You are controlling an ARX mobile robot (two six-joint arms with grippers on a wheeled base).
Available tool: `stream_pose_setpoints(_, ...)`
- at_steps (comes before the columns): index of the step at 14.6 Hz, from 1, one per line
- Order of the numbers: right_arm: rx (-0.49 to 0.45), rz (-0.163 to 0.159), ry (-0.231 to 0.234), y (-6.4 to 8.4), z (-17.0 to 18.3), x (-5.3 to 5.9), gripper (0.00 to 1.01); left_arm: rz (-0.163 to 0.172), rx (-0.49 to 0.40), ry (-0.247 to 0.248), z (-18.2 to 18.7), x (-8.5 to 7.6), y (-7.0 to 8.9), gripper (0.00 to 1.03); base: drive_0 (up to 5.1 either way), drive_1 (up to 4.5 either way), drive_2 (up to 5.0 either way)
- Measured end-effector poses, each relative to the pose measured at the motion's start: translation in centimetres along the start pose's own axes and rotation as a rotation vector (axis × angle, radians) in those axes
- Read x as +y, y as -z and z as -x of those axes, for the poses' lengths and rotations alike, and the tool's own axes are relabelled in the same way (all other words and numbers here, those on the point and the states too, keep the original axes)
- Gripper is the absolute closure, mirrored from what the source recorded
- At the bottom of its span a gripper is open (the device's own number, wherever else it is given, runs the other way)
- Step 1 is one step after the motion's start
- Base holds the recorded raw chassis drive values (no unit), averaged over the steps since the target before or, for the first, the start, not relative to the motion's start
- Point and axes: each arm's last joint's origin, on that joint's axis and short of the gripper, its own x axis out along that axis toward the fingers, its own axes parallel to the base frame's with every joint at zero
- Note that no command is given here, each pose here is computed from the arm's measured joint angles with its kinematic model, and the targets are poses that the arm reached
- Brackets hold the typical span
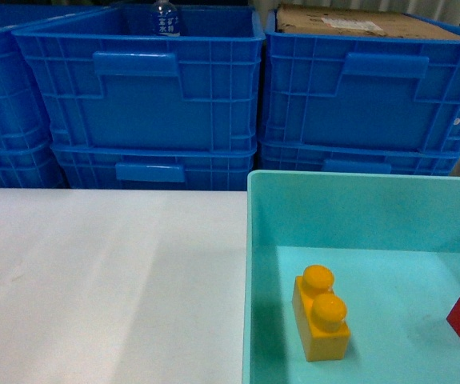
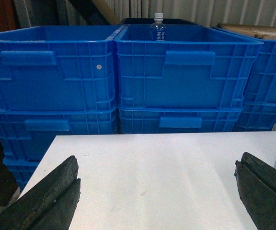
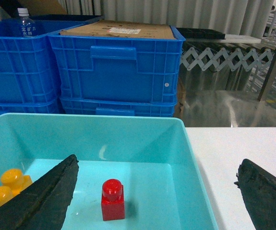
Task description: Pick red block from blue box to shelf
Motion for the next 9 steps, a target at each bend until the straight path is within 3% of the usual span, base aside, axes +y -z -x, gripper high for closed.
stream_pose_setpoints(9, 0.000, 0.000, 0.000, 0.00, 0.00, 0.00, 0.03, 0.000, 0.000, 0.000, 0.00, 0.00, 0.00, 0.05, 0.0, 0.00, 0.0)
